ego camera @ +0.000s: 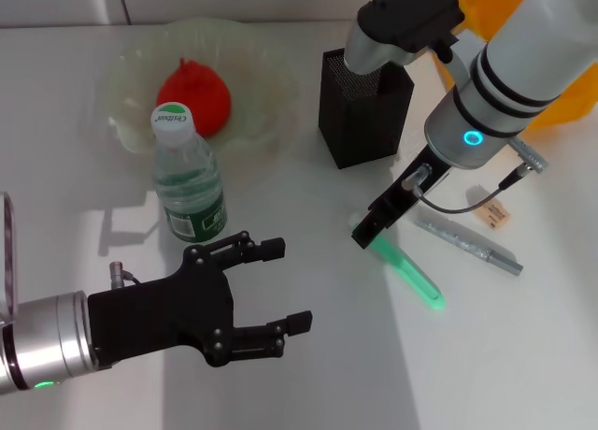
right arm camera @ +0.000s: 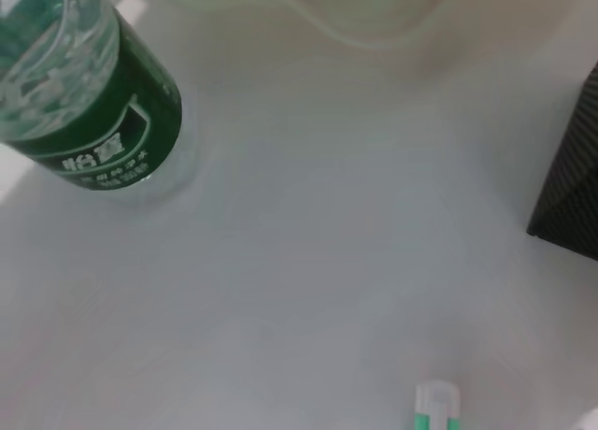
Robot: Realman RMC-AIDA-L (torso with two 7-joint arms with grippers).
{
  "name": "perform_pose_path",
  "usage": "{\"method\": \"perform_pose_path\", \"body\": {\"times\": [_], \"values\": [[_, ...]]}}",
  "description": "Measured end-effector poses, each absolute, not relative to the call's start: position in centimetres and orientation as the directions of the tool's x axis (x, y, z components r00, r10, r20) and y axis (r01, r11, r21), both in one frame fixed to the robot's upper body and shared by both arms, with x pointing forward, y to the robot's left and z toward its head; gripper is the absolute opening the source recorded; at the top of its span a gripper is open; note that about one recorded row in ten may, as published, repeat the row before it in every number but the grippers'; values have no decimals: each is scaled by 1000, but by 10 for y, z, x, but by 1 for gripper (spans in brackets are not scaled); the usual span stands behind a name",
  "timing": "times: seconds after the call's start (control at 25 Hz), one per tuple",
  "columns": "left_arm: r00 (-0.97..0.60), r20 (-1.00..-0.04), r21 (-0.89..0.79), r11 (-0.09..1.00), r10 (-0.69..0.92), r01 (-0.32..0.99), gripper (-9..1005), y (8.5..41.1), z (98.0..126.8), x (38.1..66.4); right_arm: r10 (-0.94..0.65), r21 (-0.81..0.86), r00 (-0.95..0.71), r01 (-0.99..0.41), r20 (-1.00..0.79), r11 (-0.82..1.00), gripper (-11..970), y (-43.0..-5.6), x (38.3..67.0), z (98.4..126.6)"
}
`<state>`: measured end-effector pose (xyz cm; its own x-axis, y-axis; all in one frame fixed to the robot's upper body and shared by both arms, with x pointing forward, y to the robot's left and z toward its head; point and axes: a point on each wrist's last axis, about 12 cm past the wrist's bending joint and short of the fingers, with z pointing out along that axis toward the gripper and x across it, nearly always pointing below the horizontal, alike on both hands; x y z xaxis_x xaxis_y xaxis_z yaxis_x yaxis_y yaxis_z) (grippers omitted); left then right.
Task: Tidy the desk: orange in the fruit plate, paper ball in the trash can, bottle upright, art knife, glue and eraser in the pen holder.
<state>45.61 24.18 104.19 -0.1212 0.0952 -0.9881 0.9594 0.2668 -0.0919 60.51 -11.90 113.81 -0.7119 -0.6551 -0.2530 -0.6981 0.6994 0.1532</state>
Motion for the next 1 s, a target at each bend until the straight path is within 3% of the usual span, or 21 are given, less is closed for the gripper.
{"method": "perform_pose_path", "body": {"times": [0.68, 0.8, 1.0], "values": [[-118, -988, -88, 261, 101, 961, 846, 241, 1042, 457, -654, 157, -720, -691, -233, 705, 725, -110, 607, 1128], [-118, -988, -89, 260, 100, 962, 846, 241, 1042, 457, -653, 157, -721, -690, -232, 706, 548, -111, 607, 1127], [-118, -988, -89, 259, 99, 962, 846, 241, 1042, 457, -656, 155, -719, -692, -228, 705, 507, -111, 607, 1127]]}}
